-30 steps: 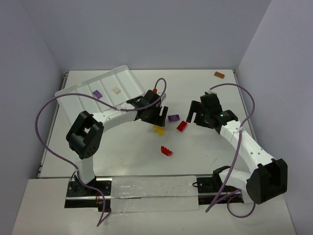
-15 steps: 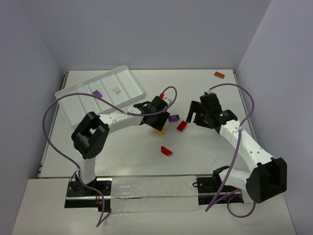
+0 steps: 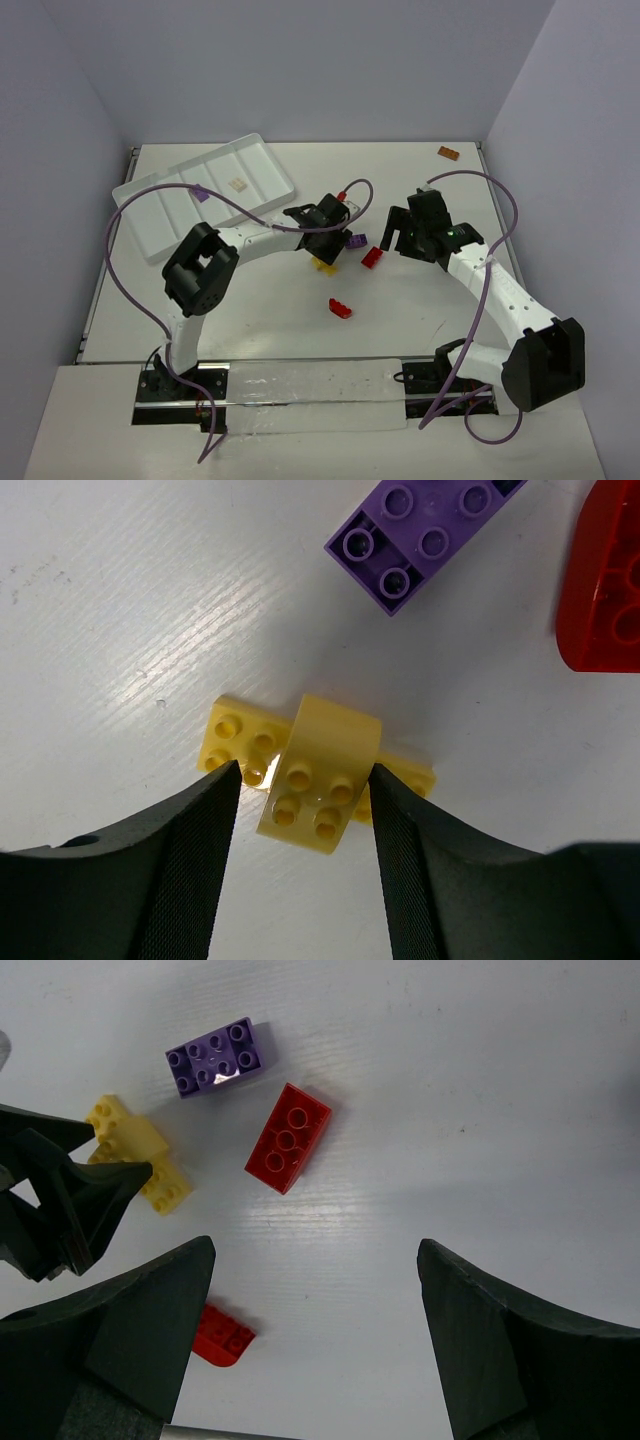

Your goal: Sort the legos into containers by color

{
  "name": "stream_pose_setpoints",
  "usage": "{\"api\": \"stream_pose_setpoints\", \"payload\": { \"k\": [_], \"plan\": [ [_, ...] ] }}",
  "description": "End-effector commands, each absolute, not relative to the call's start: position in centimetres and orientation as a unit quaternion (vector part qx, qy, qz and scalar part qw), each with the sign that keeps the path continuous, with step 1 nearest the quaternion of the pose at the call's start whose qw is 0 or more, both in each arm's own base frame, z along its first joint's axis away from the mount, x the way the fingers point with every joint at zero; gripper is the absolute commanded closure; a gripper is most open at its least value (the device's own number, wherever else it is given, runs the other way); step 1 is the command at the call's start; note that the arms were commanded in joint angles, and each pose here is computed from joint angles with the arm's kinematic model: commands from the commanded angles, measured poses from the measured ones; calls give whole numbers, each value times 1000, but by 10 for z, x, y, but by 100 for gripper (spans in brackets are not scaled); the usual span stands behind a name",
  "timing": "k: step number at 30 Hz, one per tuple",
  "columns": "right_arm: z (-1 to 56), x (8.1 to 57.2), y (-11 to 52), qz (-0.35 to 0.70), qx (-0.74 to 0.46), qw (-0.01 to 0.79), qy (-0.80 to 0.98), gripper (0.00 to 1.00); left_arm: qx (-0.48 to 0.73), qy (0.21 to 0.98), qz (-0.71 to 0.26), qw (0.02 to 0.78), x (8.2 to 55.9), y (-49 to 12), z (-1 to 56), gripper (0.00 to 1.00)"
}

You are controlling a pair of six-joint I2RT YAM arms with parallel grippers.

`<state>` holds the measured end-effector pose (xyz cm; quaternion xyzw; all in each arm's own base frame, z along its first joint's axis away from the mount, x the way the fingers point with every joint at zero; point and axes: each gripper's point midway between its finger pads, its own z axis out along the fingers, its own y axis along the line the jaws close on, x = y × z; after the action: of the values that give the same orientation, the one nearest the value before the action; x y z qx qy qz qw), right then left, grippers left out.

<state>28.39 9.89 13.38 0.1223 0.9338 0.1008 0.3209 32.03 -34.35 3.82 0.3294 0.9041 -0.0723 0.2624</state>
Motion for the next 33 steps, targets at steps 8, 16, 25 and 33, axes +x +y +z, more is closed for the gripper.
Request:
{"api": "stream_pose_setpoints", "payload": {
  "k": [8, 16, 25, 33],
  "plan": [
    [151, 298, 103, 116, 128, 347, 922, 11, 341, 899, -64, 267, 323, -352, 42, 51],
    [155, 299, 104, 120, 128, 351, 920, 11, 320, 898, -59, 296, 331, -350, 68, 97],
    [177, 300, 130, 188, 95, 356, 910, 11, 198, 915, -179, 302, 344, -350, 117, 100],
    [193, 299, 172, 286, 66, 347, 891, 14, 70, 911, -283, 292, 346, -360, 140, 100]
  ]
}}
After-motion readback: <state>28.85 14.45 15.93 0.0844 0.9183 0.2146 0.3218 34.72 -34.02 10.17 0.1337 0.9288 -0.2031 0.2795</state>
